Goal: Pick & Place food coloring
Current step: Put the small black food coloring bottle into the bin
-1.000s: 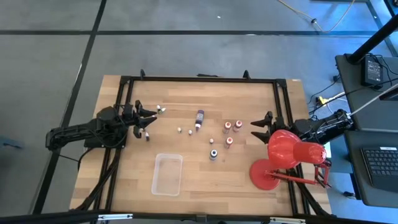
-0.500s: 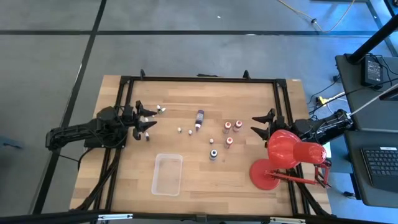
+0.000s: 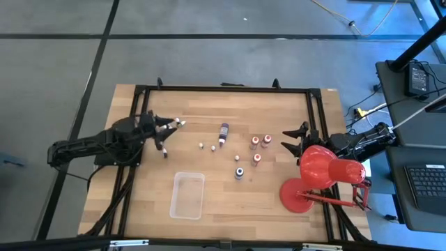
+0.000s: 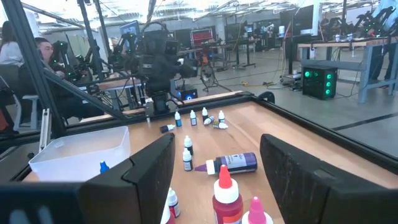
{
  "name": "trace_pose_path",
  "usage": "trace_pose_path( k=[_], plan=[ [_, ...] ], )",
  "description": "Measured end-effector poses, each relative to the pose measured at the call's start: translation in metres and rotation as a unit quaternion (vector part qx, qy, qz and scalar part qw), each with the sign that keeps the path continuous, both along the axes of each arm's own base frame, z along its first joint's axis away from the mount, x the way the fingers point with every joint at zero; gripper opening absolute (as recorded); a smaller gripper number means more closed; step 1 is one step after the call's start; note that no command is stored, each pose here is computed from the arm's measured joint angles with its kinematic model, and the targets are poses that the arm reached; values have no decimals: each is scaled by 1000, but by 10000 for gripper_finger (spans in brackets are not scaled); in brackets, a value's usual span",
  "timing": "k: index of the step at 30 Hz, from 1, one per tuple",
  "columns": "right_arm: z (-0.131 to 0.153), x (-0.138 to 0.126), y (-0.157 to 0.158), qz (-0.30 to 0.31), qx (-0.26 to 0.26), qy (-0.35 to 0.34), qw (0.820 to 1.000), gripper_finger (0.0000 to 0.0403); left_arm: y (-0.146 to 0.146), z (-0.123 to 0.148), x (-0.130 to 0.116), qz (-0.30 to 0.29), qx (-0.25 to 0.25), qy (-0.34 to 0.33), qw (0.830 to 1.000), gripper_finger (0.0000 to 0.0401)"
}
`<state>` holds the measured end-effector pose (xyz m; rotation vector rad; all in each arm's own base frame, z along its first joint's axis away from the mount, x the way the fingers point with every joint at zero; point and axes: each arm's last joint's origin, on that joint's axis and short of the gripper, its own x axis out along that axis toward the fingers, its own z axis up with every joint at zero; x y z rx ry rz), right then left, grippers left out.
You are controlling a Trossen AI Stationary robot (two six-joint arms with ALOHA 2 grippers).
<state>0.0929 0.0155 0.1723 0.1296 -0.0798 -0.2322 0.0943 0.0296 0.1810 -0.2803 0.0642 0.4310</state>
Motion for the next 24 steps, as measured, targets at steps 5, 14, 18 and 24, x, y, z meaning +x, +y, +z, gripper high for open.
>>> trace_pose_path(
  k=[5, 14, 18, 24],
  plan=[
    [0, 0, 0, -1, -8, 2, 1000, 239, 4, 10, 3, 74, -80, 116, 987, 228],
    [0, 0, 0, -2, -24, 6, 1000, 239, 13, 33, 27, 137, -129, 340, 921, 228],
    [0, 0, 0, -2, -25, 6, 1000, 239, 16, 40, 40, 156, -169, 403, 886, 228],
    [0, 0, 0, -2, -25, 6, 1000, 239, 21, 27, 53, 198, -212, 481, 827, 228]
  ],
)
